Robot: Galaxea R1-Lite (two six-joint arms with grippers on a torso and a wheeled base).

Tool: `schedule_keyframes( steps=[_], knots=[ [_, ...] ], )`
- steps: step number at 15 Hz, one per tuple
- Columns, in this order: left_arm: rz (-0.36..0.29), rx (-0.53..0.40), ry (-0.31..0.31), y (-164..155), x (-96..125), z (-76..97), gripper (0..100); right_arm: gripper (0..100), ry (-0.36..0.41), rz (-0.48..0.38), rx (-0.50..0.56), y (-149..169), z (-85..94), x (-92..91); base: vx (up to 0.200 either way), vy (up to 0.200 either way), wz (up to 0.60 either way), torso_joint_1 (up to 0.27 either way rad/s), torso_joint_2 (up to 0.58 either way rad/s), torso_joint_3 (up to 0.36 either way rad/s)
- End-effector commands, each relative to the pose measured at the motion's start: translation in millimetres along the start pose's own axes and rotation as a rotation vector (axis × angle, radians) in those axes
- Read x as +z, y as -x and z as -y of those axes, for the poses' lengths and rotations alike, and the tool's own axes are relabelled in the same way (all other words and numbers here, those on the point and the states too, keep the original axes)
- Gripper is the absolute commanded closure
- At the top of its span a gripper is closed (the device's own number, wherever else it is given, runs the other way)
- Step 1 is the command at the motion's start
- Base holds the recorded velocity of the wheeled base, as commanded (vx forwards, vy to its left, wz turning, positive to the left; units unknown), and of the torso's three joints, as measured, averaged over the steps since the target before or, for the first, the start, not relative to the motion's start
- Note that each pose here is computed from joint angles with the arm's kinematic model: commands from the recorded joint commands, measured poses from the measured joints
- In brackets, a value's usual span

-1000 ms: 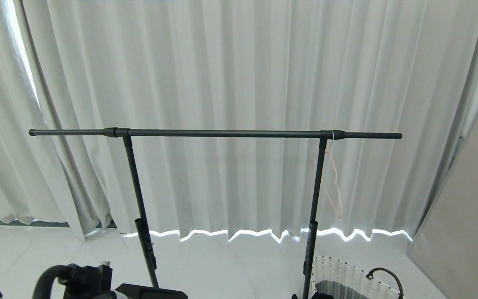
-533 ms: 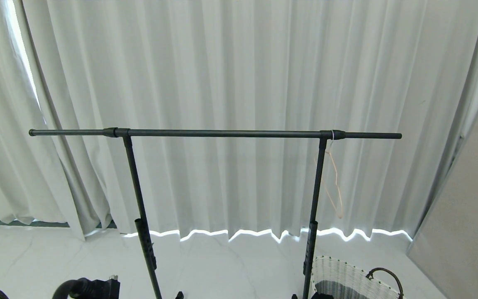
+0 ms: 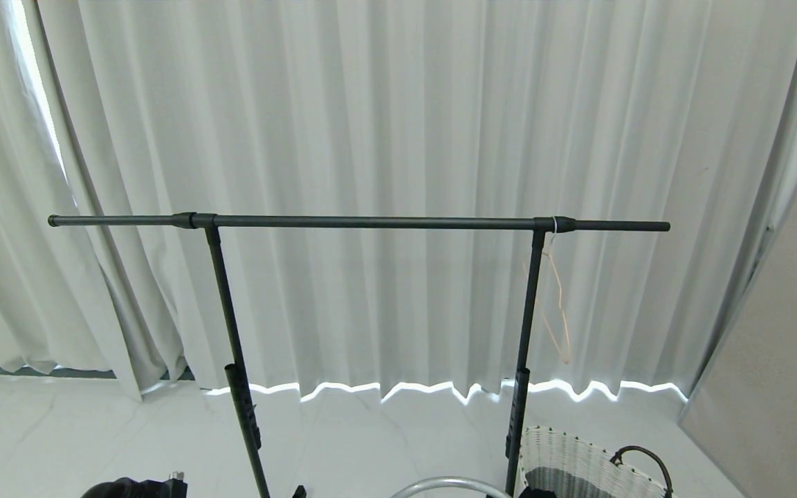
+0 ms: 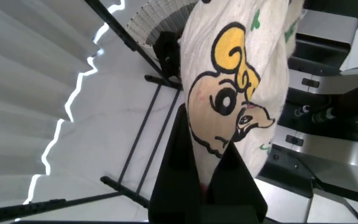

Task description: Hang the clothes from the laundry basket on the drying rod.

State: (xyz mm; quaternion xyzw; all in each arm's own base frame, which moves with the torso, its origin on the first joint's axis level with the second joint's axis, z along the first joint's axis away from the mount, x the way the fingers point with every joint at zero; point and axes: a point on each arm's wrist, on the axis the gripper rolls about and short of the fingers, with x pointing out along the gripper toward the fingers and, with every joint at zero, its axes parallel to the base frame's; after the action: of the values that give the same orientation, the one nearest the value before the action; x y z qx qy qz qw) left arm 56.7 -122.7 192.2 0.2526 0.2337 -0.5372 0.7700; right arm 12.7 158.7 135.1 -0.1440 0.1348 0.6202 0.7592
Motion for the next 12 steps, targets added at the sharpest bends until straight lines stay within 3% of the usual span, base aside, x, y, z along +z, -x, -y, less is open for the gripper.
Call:
schedule_keyframes(
  steps=[1, 4, 8, 10, 12],
  knots=[
    [0.000, 0.003, 0.000, 0, 0, -0.3, 100, 0, 0.001, -0.004, -0.010, 0, 0.2, -1.1, 0.000, 0.000, 0.00, 0.000, 0.00, 0.000],
    [-0.004, 0.026, 0.004, 0, 0, -1.1, 100, 0, -0.013, -0.004, -0.100, 1, 3.8, -1.8, 0.000, 0.000, 0.00, 0.000, 0.00, 0.000],
    [-0.034, 0.183, 0.060, 1, -3, -14.9, 100, 0, -0.057, 0.014, -0.214, 17, 20.9, -10.4, 0.000, 0.000, 0.00, 0.000, 0.00, 0.000],
    [-0.016, 0.288, 0.104, 3, -2, -26.0, 100, 0, -0.116, 0.036, -0.310, 21, 35.4, -8.6, 0.000, 0.000, 0.00, 0.000, 0.00, 0.000],
    [0.064, 0.431, 0.172, 5, 4, -46.1, 100, 0, -0.225, 0.041, -0.405, 19, 50.4, -7.7, 0.000, 0.000, 0.00, 0.000, 0.00, 0.000]
  ],
)
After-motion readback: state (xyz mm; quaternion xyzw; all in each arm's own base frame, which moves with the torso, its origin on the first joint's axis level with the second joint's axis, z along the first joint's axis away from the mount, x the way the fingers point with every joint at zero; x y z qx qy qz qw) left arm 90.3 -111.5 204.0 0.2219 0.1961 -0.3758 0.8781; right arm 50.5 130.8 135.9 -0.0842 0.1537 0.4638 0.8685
